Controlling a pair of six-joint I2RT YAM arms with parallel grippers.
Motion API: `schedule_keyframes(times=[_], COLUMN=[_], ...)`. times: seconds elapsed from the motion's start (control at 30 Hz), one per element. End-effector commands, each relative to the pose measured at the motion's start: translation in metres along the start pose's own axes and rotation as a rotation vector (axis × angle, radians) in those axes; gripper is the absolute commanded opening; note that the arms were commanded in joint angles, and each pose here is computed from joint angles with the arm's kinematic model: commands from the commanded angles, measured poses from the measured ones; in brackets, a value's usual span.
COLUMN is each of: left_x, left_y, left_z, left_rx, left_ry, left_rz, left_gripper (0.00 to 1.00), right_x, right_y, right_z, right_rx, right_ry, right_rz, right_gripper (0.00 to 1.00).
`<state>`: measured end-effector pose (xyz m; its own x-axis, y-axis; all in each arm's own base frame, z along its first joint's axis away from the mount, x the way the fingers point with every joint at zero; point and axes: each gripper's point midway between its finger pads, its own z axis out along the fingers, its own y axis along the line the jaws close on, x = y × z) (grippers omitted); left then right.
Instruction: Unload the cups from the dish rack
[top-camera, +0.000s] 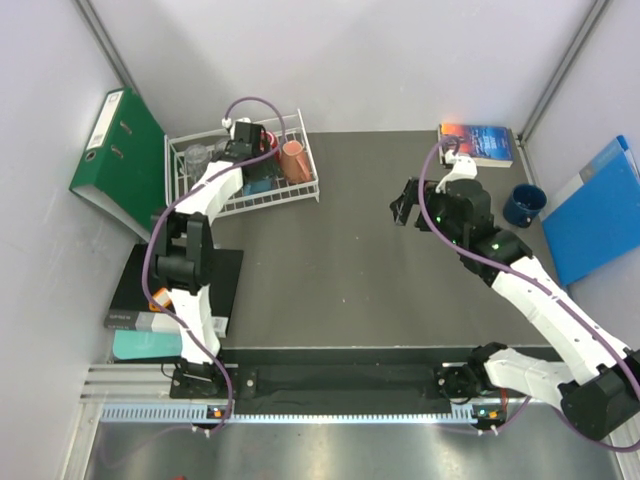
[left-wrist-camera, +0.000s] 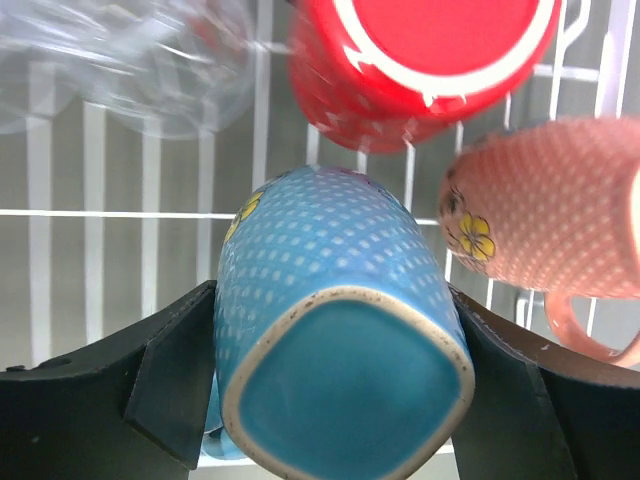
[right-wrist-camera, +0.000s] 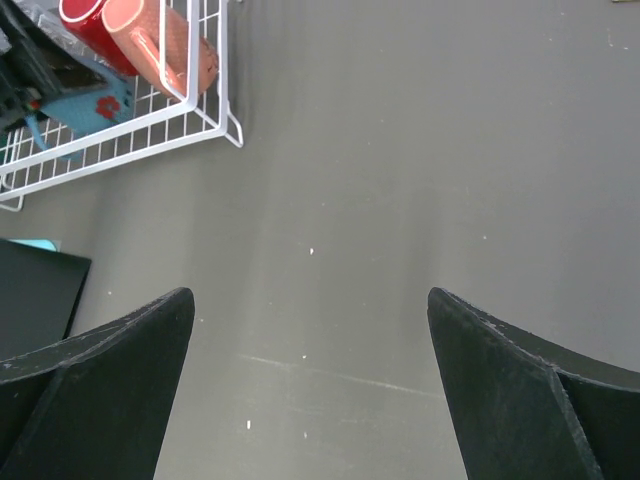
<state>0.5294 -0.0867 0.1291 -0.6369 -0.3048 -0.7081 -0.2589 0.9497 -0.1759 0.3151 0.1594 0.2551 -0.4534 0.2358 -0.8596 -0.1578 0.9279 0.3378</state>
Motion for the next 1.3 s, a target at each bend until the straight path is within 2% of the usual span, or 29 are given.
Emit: schedule_keyframes(times=[0.0,0.17,0.27,0.3,0.37,0.43,0.47,0.53,0.57,0.63,0.67,0.73,0.77,0.8,0.83,0.9,1.03,1.27], left_x=[-0.089,-0.121,-0.127,-0.117,-0.121,-0.095,-0.101,-0.077,-0.082,-0.064,-0.069,-0.050,-0.045,-0.043,-0.042,-0.036,-0.026,-0.003], left_y=[0.004,0.000,-0.019,-0.034,-0.056,-0.084,-0.098,-0.114,-0.123,-0.132,-0.142,-0.146,-0.149,-0.150,-0.150,-0.152,-0.157,-0.181], left_z=[-0.084,-0.130,-0.152,-0.155,-0.178,-0.186,-0.204,-0.211,-0.224,-0.231,-0.253,-0.259,-0.266,-0.277,-0.287,-0.296,-0.304,-0.323], left_rx=[-0.023,0.014,0.138,0.235,0.386,0.580,0.683,0.824,0.902,1.020,1.156,1.256,1.324,1.410,1.460,1.532,1.570,1.620], left_ry=[-0.257,-0.345,-0.351,-0.309,-0.323,-0.227,-0.246,-0.156,-0.163,-0.081,-0.101,0.013,0.037,0.007,0.041,0.049,0.099,0.169], left_rz=[-0.062,-0.087,-0.123,-0.125,-0.180,-0.188,-0.226,-0.234,-0.273,-0.358,-0.345,-0.463,-0.471,-0.468,-0.518,-0.518,-0.549,-0.515], left_gripper=[0.00,0.00,0.00,0.00,0.00,0.00,0.00,0.00,0.00,0.00,0.00,0.00,0.00,0.00,0.00,0.00,0.00,0.00], right_x=[-0.010,-0.011,-0.014,-0.015,-0.021,-0.023,-0.030,-0.029,-0.033,-0.034,-0.033,-0.040,-0.040,-0.044,-0.045,-0.048,-0.056,-0.053], right_y=[0.019,0.028,0.033,0.035,0.044,0.053,0.058,0.073,0.080,0.094,0.098,0.112,0.114,0.119,0.123,0.129,0.150,0.172], right_z=[0.007,0.016,0.021,0.022,0.022,0.022,0.022,0.020,0.018,0.014,0.012,0.005,0.004,0.001,-0.001,-0.004,-0.012,-0.006], right_rx=[-0.066,-0.098,-0.108,-0.115,-0.157,-0.203,-0.222,-0.302,-0.338,-0.415,-0.442,-0.515,-0.531,-0.556,-0.580,-0.611,-0.711,-0.745], right_ry=[-0.025,-0.016,-0.011,-0.013,-0.028,-0.027,-0.051,-0.034,-0.047,-0.039,-0.036,-0.053,-0.055,-0.066,-0.065,-0.066,-0.072,-0.057], right_rz=[0.012,0.026,0.025,0.026,0.027,0.031,0.038,0.053,0.059,0.078,0.083,0.102,0.107,0.115,0.116,0.131,0.149,0.136], right_gripper=[1.00,1.00,1.00,1.00,1.00,1.00,1.00,1.00,1.00,0.99,0.99,0.99,0.99,0.99,0.99,0.98,0.98,0.96])
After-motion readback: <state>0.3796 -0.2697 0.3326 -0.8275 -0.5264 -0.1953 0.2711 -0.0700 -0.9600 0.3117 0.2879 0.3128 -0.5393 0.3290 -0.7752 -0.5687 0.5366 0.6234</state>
